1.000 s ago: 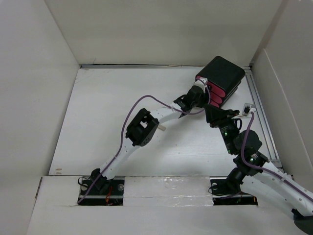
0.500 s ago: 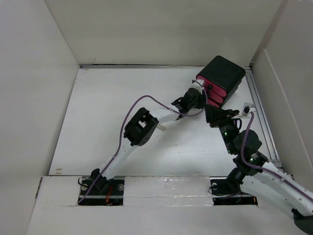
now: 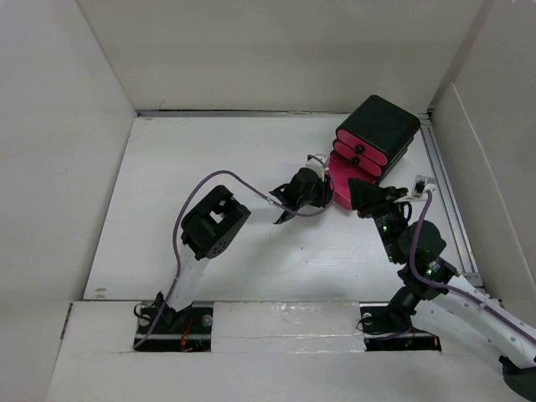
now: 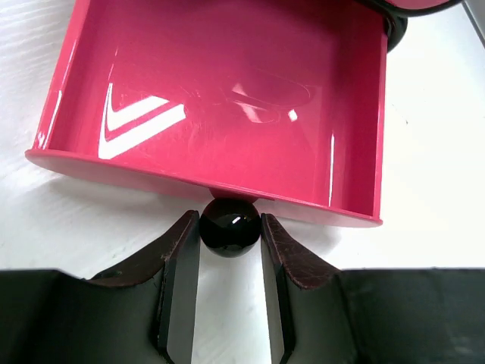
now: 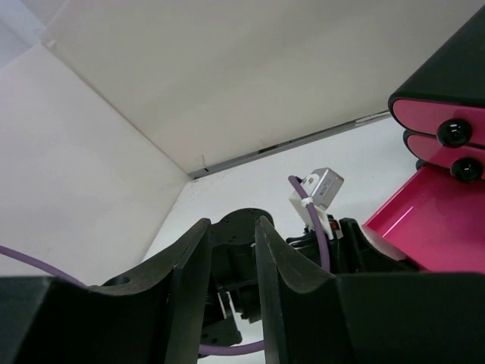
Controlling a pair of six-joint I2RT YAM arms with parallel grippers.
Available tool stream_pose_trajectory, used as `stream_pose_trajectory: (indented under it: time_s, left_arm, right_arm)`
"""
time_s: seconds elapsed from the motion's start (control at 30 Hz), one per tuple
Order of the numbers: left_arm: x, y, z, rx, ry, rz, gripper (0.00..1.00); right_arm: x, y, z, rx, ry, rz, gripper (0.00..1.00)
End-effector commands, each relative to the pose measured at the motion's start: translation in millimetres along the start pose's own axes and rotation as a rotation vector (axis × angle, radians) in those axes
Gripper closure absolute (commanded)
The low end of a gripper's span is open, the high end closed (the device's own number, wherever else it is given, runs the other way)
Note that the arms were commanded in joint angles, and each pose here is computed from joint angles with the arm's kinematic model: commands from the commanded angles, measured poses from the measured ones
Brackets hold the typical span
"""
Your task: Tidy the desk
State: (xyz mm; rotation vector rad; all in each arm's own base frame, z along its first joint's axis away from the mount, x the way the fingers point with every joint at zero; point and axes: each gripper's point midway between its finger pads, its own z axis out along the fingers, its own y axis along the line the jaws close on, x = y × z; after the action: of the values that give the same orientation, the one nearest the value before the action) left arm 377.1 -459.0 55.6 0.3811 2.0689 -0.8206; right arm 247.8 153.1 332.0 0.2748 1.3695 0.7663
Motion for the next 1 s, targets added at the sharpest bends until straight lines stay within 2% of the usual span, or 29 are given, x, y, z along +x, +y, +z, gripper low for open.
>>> stream_pose_trajectory:
  time_s: [0.0,0.13,0.23,0.27,0.33,0.37,0.4,0.5,0.63,0.77,0.97]
  left_arm:
    - [-40.1,-12.1,-24.8,0.028,-0.103,-0.02,1.0]
    - [-27.5,-12.1,-32.3,0.023,-0.074,-0.004,1.0]
    - [-21.6,-3.7,-37.5,-0.047,-0.08,0.02,1.0]
    - [-22.1,-1.1,-39.2,-0.061,-0.083,0.023,0.97]
    - [-16.1,-2.5,-38.6,-0.069,-0.063,0.029,0.82]
    - [-16.3,-1.3,-37.5,-0.078,-0.061,0.027,0.59]
    - [-17.1,-0.4,-35.8,-0.085,-0.061,0.031,0.49]
    - [-26.6,3.5,-42.5,-0.122,-0.083,0.033,0.25]
    - [-41.7,12.6,-61.0,-0.187,-0.135,0.033,0.22]
    - [-53.0,34.5,-105.4,-0.312,-0.203,-0.019,0.24]
    - [-8.4,78.8,-157.6,-0.514,-0.185,-0.202,0.3]
  right_arm:
    - [-11.8,6.2,1.6,-0.021,-0.042,0.022,0.65]
    - [-12.8,6.6,0.9,-0.024,-0.043,0.023,0.65]
    - [-12.4,7.5,0.5,-0.029,-0.04,0.023,0.65]
    - [-13.0,8.6,0.7,-0.033,-0.041,0.024,0.65]
    - [-11.1,8.0,0.8,-0.032,-0.036,0.023,0.65]
    - [-11.4,9.0,0.7,-0.036,-0.033,0.021,0.65]
    - [-11.8,9.2,0.5,-0.037,-0.035,0.022,0.65]
    - [-13.2,9.0,-0.1,-0.036,-0.038,0.027,0.64]
    - [-14.0,9.5,-0.6,-0.038,-0.04,0.027,0.64]
    - [-11.3,9.4,0.4,-0.039,-0.033,0.022,0.64]
    - [-5.3,11.3,3.7,-0.045,-0.015,0.017,0.64]
